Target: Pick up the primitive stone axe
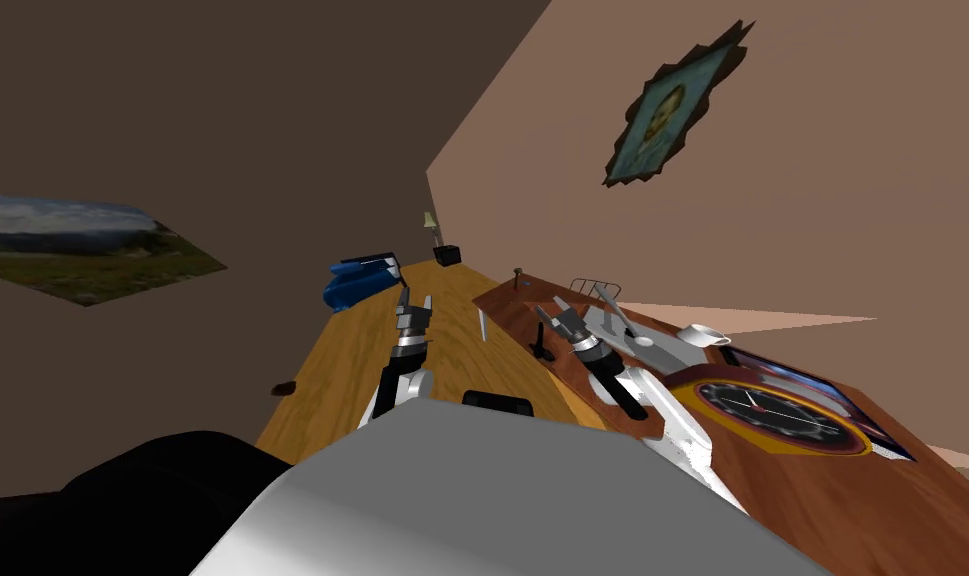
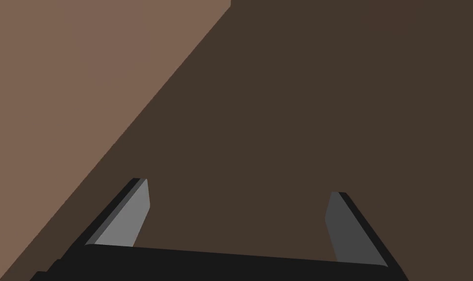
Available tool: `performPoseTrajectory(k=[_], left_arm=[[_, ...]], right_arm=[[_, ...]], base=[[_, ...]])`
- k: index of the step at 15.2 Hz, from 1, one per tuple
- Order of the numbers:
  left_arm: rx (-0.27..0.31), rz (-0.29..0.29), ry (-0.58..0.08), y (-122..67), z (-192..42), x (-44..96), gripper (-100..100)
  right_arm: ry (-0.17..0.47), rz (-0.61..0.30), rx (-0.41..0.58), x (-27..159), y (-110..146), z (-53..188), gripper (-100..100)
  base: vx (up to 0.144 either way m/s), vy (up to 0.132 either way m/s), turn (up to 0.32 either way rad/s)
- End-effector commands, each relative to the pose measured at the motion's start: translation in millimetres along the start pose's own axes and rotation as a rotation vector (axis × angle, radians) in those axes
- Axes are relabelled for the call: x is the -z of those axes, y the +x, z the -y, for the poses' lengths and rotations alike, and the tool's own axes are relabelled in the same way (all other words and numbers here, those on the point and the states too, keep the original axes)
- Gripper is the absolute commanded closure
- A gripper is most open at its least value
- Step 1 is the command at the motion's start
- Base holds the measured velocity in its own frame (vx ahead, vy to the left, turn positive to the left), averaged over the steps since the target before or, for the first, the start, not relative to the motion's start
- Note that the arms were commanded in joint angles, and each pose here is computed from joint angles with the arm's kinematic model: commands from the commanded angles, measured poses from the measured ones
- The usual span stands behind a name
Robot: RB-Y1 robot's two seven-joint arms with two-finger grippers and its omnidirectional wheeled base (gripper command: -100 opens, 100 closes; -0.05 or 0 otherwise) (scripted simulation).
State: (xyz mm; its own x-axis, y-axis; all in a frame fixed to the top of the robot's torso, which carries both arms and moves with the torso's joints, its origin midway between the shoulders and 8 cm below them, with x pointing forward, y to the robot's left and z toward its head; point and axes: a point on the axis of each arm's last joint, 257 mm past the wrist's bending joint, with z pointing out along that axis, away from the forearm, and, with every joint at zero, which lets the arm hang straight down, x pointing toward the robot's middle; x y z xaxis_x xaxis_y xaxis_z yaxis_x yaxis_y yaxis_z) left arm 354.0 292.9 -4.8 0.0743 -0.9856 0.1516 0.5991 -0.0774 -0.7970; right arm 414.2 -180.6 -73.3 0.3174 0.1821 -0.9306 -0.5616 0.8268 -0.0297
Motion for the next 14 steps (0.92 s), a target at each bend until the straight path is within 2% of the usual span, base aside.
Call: performPoseTrajectory(k=[1,2,3,5,6,8,9,12,13,14], left_arm=[[0.0,0.0,0.0,0.0,0,0.0,0],[0.0,0.0,0.0,0.0,0,0.0,0],[0.0,0.0,0.0,-0.1,0,0.0,0],[0.0,0.0,0.0,0.0,0,0.0,0],[0.0,0.0,0.0,-0.1,0,0.0,0],[0.0,0.0,0.0,0.0,0,0.0,0],[0.0,0.0,0.0,-0.1,0,0.1,0],[0.0,0.0,0.0,-0.1,0,0.1,0],[0.0,0.0,0.0,-0.1,0,0.1,0],[0.0,0.0,0.0,0.0,0,0.0,0]], right_arm=[[-0.024,-0.037,0.077,-0.3,11,1,-100],[-0.028,-0.046,0.093,-0.2,14,0,-100],[-0.053,-0.076,0.159,-0.6,24,6,-100],[-0.062,-0.098,0.195,0.0,30,4,-100],[-0.088,-0.128,0.259,0.5,42,10,-100],[-0.099,-0.151,0.295,1.6,48,9,-100],[-0.128,-0.177,0.358,2.1,58,15,-100],[-0.138,-0.205,0.394,4.6,67,15,-100],[-0.171,-0.244,0.463,7.6,81,22,-100],[-0.178,-0.256,0.481,8.6,85,22,-100]], base=[[-0.054,-0.073,0.254],[-0.04,-0.055,0.092],[-0.048,-0.05,0.179],[-0.048,-0.051,0.158],[-0.048,-0.056,0.196],[-0.038,-0.055,0.155],[-0.029,-0.061,0.191],[-0.028,-0.044,0.107],[-0.027,-0.025,0.189],[-0.033,-0.039,0.237]])
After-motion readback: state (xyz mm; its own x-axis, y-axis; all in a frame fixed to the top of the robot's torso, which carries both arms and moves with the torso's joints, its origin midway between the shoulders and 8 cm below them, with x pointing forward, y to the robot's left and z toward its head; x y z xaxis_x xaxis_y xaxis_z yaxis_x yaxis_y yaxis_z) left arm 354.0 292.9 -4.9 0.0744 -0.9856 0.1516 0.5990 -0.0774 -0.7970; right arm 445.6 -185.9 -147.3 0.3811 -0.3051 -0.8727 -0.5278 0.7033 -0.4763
